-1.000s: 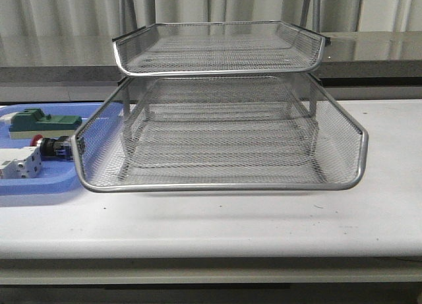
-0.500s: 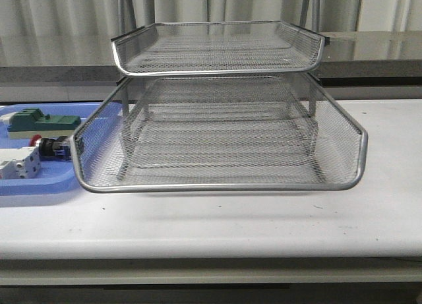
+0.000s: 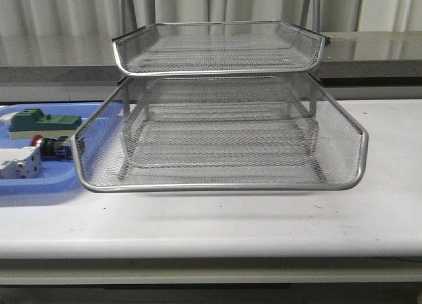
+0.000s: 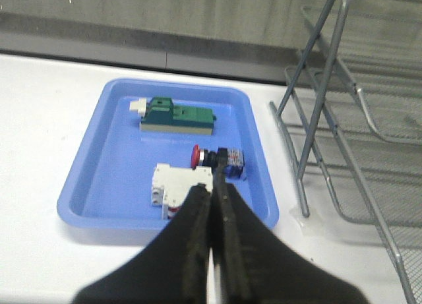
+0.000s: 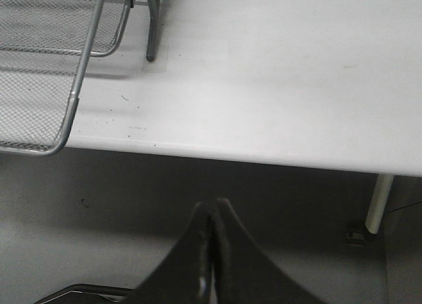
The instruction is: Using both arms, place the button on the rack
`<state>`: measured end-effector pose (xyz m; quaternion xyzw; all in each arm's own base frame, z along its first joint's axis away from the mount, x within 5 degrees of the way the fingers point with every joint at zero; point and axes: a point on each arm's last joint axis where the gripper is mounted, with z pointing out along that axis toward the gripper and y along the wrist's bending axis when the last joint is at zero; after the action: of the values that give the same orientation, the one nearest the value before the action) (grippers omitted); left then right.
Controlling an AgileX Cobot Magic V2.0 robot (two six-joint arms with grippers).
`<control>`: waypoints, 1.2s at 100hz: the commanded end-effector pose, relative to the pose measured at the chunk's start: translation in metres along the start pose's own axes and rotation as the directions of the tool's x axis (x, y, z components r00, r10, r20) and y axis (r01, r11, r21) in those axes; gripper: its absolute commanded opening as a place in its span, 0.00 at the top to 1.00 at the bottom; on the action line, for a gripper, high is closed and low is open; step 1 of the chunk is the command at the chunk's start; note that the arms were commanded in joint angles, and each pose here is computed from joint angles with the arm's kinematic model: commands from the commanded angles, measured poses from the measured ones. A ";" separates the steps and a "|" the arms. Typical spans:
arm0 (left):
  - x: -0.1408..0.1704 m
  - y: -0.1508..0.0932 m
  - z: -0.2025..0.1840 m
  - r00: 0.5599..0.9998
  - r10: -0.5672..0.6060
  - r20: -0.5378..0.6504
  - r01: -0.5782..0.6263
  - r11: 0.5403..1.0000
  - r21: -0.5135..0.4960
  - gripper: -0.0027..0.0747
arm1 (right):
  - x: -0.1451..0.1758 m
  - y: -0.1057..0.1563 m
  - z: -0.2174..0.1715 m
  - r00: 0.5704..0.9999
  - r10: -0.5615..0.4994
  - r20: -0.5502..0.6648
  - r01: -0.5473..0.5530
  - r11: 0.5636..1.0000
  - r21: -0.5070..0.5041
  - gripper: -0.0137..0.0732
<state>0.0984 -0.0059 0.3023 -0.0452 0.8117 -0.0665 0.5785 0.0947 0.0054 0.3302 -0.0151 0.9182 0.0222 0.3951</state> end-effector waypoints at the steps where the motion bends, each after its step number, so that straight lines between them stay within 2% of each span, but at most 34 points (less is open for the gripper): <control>1: -0.030 -0.005 0.010 1.000 0.000 -0.015 0.000 1.000 -0.001 0.99 | -0.011 -0.001 -0.008 0.996 -0.005 0.084 0.003 1.000 0.013 0.92; 26: -0.066 -0.012 0.059 0.974 0.038 -0.221 -0.045 0.999 -0.028 0.99 | -0.011 -0.001 -0.008 0.996 -0.005 0.084 0.003 1.000 0.013 0.92; 51: -0.069 -0.012 0.106 0.936 0.044 -0.350 -0.064 0.997 -0.044 0.99 | -0.011 -0.001 -0.008 0.996 -0.005 0.084 0.003 1.000 0.013 0.92; 64: -0.065 -0.012 0.116 0.915 0.100 -0.392 -0.119 0.993 -0.024 0.97 | -0.011 -0.001 -0.008 0.996 -0.005 0.084 0.003 1.000 0.013 0.92; 69: -0.064 -0.012 0.117 0.908 0.116 -0.402 -0.134 0.991 -0.017 0.91 | -0.011 -0.001 -0.008 0.996 -0.005 0.084 0.003 1.000 0.013 0.92; 76: -0.063 -0.012 0.117 0.901 0.137 -0.412 -0.154 0.988 -0.009 0.75 | -0.011 -0.001 -0.008 0.996 -0.005 0.084 0.003 1.000 0.013 0.92; 83: -0.063 -0.012 0.116 0.896 0.147 -0.419 -0.164 0.986 -0.004 0.54 | -0.011 -0.001 -0.008 0.996 -0.005 0.084 0.003 1.000 0.013 0.92; 87: -0.062 -0.012 0.116 0.894 0.146 -0.424 -0.164 0.986 -0.005 0.36 | -0.011 -0.001 -0.008 0.996 -0.005 0.084 0.003 1.000 0.013 0.92; 90: -0.062 -0.012 0.116 0.894 0.146 -0.424 -0.164 0.986 -0.005 0.29 | -0.011 -0.001 -0.008 0.996 -0.005 0.084 0.003 1.000 0.013 0.92; 91: -0.062 -0.012 0.116 0.894 0.146 -0.424 -0.164 0.986 -0.005 0.23 | -0.011 -0.001 -0.008 0.996 -0.005 0.084 0.003 1.000 0.013 0.92; 98: -0.062 -0.011 0.116 0.893 0.151 -0.424 -0.169 0.986 -0.006 0.09 | -0.011 -0.001 -0.008 0.996 -0.005 0.084 0.003 1.000 0.013 0.92; 104: -0.062 -0.011 0.116 0.892 0.155 -0.424 -0.175 0.985 -0.007 0.05 | -0.011 -0.001 -0.008 0.996 -0.005 0.084 0.003 1.000 0.013 0.92; 120: -0.063 -0.012 0.116 0.898 0.138 -0.417 -0.153 0.988 -0.002 0.09 | -0.011 -0.001 -0.008 0.996 -0.005 0.084 0.003 1.000 0.013 0.92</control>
<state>0.2258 -0.0134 0.3077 0.0242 0.9376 -0.0072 0.3467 0.0946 0.0054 0.3301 -0.0151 0.9185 0.0222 0.3945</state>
